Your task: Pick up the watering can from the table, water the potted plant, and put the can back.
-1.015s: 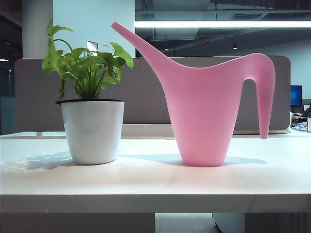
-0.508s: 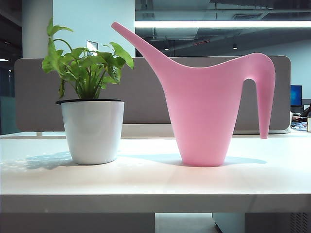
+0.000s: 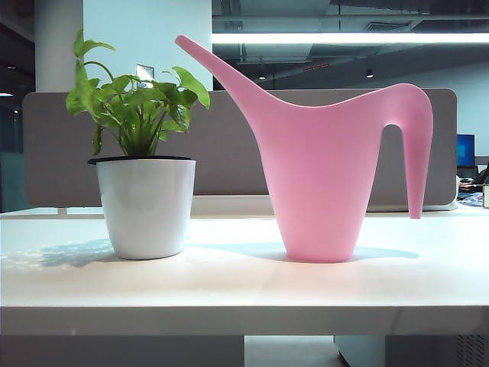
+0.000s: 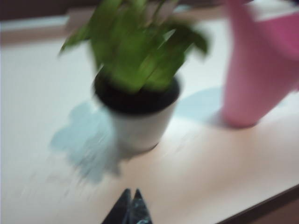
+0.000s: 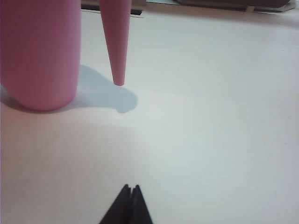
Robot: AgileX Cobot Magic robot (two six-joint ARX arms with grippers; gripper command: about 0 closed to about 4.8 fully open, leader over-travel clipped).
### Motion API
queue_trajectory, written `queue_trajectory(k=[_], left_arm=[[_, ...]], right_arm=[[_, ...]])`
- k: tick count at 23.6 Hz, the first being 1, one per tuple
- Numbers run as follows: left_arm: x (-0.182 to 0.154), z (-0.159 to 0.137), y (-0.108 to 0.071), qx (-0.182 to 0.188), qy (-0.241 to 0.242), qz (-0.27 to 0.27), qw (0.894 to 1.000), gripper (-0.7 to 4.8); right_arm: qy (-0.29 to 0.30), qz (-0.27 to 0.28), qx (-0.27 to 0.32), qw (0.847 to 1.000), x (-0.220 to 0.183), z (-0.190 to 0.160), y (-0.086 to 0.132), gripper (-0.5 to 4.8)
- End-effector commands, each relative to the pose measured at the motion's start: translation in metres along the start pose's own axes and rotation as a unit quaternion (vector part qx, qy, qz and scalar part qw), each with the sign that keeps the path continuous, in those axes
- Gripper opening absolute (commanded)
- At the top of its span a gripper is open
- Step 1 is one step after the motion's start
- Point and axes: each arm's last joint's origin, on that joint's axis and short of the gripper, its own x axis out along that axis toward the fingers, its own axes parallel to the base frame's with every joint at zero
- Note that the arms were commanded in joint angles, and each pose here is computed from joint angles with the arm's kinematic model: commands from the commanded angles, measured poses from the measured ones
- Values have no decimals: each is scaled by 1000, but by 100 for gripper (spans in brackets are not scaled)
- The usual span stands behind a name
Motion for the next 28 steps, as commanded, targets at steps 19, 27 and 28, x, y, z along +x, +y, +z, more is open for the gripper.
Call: queue_trajectory(k=[19,27,28], left_arm=[[-29,39,-26,63,68,-143,985,3],[-30,39,-26,63,68,-143,985,3],[-30,39,-26,63,68,-143,985,3]], right_arm=[[-4,1,-1,1000,1,-1,0,-1],[-4,1,-1,1000,1,-1,0,-1],[-4,1,-1,1000,1,-1,0,-1]])
